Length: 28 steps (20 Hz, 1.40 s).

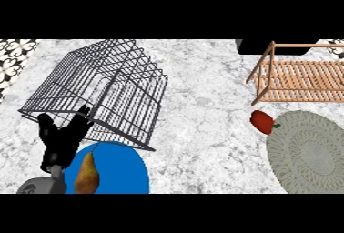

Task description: Pick the cupcake from the placemat and place it in the tiered shelf

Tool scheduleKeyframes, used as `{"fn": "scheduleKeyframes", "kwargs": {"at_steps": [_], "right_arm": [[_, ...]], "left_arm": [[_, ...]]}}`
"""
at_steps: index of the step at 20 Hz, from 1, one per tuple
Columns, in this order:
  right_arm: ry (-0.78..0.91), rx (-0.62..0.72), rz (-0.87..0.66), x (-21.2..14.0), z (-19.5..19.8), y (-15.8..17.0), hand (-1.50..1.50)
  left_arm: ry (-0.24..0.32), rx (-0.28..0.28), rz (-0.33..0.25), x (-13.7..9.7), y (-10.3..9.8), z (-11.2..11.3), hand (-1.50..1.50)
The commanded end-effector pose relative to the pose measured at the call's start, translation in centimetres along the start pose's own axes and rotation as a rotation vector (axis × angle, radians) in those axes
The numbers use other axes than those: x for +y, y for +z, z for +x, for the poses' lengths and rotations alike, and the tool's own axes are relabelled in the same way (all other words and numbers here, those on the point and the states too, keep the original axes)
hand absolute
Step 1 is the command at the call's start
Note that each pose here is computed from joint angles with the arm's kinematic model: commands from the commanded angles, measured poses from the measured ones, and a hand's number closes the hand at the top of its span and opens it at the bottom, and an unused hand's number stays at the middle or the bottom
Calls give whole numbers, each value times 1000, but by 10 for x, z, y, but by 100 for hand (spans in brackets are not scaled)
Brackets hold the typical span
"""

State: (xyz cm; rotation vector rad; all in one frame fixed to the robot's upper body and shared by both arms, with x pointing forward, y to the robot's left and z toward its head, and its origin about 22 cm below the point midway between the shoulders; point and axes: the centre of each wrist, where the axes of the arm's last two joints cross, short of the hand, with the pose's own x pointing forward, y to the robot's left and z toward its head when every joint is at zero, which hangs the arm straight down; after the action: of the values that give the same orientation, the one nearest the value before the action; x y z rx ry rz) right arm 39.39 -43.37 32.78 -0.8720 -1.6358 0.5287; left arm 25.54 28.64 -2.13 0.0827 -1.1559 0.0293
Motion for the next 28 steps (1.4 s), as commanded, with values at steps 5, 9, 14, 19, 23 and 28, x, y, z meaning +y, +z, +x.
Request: {"fn": "scheduleKeyframes", "kwargs": {"at_steps": [5, 9, 14, 19, 23, 28], "right_arm": [[-310, 67, -57, -9, -7, -4, -150], [-443, 56, -71, -14, -12, -1, -150], [-612, 114, -188, -38, -19, 6, -150], [-522, 145, -391, -80, -42, 33, -150], [-578, 207, -518, -125, -47, 59, -150], [-665, 280, -573, -145, -78, 90, -150]], "left_arm": [[10, 33, -8, 14, -4, -8, 0], [4, 29, 13, -4, -6, 2, 0], [4, 37, 4, -7, 5, -5, 0], [0, 29, -8, 9, 7, -1, 0], [-7, 45, -2, -6, 5, -18, 0], [-1, 24, -17, 11, 4, 8, 0]]}}
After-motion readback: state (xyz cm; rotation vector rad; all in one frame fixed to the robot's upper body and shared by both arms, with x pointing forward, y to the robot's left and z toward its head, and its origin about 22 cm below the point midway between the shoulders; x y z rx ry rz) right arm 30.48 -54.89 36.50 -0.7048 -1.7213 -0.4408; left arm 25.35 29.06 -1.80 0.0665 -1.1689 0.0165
